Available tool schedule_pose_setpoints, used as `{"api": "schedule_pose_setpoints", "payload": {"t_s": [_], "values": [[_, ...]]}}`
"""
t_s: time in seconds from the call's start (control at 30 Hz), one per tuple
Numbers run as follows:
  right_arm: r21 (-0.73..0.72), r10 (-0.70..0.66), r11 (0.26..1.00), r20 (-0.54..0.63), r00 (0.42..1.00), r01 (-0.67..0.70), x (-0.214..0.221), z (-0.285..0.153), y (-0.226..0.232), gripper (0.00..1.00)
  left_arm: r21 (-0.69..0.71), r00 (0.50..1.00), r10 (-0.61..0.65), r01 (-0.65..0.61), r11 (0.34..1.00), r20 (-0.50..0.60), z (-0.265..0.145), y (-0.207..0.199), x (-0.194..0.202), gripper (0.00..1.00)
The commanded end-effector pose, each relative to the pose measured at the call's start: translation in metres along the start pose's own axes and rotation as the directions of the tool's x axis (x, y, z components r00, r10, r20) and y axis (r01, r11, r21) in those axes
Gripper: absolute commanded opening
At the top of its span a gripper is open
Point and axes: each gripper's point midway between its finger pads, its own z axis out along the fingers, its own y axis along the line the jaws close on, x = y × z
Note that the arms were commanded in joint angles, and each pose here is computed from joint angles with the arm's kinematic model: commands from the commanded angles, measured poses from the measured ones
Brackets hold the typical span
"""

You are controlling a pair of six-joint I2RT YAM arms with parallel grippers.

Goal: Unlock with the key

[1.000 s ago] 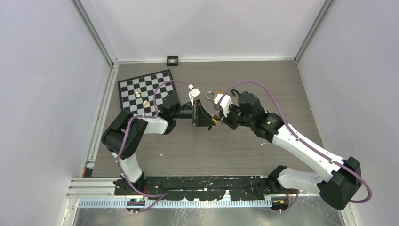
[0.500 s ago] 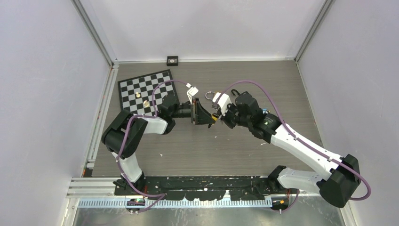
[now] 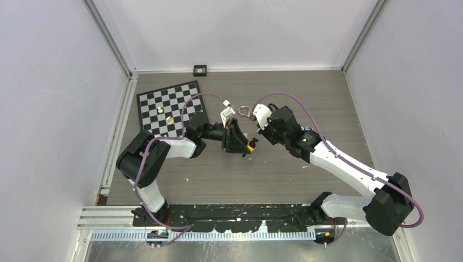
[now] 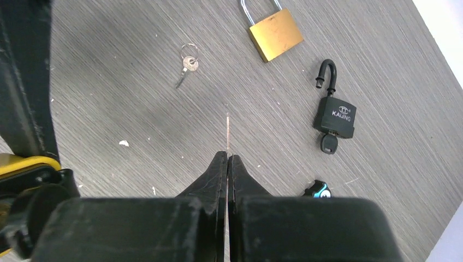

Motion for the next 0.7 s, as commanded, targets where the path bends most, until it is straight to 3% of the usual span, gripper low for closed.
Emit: {"api": "schedule_pose_setpoints", "payload": {"t_s": [0.0,0.17,0.23,0.47,0.67], "values": [[0.031,0.004,0.999,0.04,0.999,-0.005,-0.011,-0.005,-0.007,0.01,0.051,0.985,0.171,-0.171,0.984,0.009,-0.002,-0.021,-0.016,0.0],[-0.04,0.026,0.999,0.091,0.996,-0.022,-0.02,-0.017,-0.003,0.0,-0.019,0.982,0.19,-0.19,0.982,-0.024,-0.005,-0.008,-0.01,0.0],[-0.14,0.031,0.99,0.14,0.99,-0.011,-0.027,-0.029,0.01,0.01,-0.066,0.976,0.213,-0.216,0.974,-0.052,-0.007,0.0,-0.007,0.0],[-0.383,-0.032,0.917,0.199,0.979,0.108,-0.027,-0.067,0.046,0.0,-0.155,0.893,0.418,-0.443,0.883,-0.167,-0.02,0.015,-0.008,0.0],[-0.507,-0.037,0.849,0.228,0.973,0.151,-0.025,-0.079,0.073,0.0,-0.169,0.849,0.456,-0.507,0.845,-0.265,-0.026,0.019,-0.012,0.0]]}}
